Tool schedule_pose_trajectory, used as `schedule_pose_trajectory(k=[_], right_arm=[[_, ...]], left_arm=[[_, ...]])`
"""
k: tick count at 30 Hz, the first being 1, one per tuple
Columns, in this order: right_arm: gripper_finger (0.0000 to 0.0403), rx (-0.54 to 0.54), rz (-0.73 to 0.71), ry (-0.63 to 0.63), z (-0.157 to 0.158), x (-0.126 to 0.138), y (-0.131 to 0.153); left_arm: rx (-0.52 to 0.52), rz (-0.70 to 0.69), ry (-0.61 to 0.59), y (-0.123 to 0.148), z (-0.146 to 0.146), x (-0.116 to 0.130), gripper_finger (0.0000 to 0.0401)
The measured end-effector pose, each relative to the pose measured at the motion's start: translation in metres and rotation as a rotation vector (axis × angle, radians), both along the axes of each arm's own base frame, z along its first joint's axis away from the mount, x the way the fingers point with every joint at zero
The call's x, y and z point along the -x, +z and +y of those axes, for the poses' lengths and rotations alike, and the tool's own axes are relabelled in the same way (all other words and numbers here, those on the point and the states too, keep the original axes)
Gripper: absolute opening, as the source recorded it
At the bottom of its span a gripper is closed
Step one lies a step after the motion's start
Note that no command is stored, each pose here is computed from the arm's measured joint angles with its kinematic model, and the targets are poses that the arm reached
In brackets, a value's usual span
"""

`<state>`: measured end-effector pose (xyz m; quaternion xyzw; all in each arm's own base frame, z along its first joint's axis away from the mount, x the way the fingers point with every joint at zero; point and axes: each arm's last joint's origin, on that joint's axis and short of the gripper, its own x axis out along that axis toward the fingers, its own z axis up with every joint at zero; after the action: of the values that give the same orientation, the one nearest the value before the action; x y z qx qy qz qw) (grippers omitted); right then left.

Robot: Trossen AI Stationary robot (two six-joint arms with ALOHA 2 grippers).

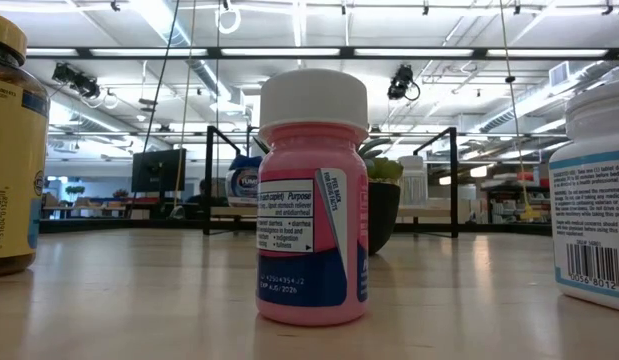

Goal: Pick and place medicine bottles onto shelf by color
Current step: Put the light green pill bottle on the shelf

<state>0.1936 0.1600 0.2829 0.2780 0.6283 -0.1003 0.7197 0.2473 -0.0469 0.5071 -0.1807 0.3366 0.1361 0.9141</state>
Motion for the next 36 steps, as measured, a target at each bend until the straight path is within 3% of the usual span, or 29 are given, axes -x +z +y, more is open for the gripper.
schedule_pose_trajectory(k=[11, 21, 36], right_arm=[[0.0281, 0.119, -0.004, 0.194, 0.000, -0.015, -0.019], [0.0362, 0.025, 0.000, 0.155, 0.002, -0.015, -0.048], [0.0364, 0.071, -0.016, 0.123, -0.001, -0.018, -0.045]], left_arm=[[0.028, 0.062, 0.006, -0.019, -0.018, -0.028, 0.0298], [0.115, 0.047, 0.040, -0.019, -0.032, -0.025, 0.0298], [0.130, 0.045, 0.040, -0.019, -0.036, -0.024, 0.0298]])
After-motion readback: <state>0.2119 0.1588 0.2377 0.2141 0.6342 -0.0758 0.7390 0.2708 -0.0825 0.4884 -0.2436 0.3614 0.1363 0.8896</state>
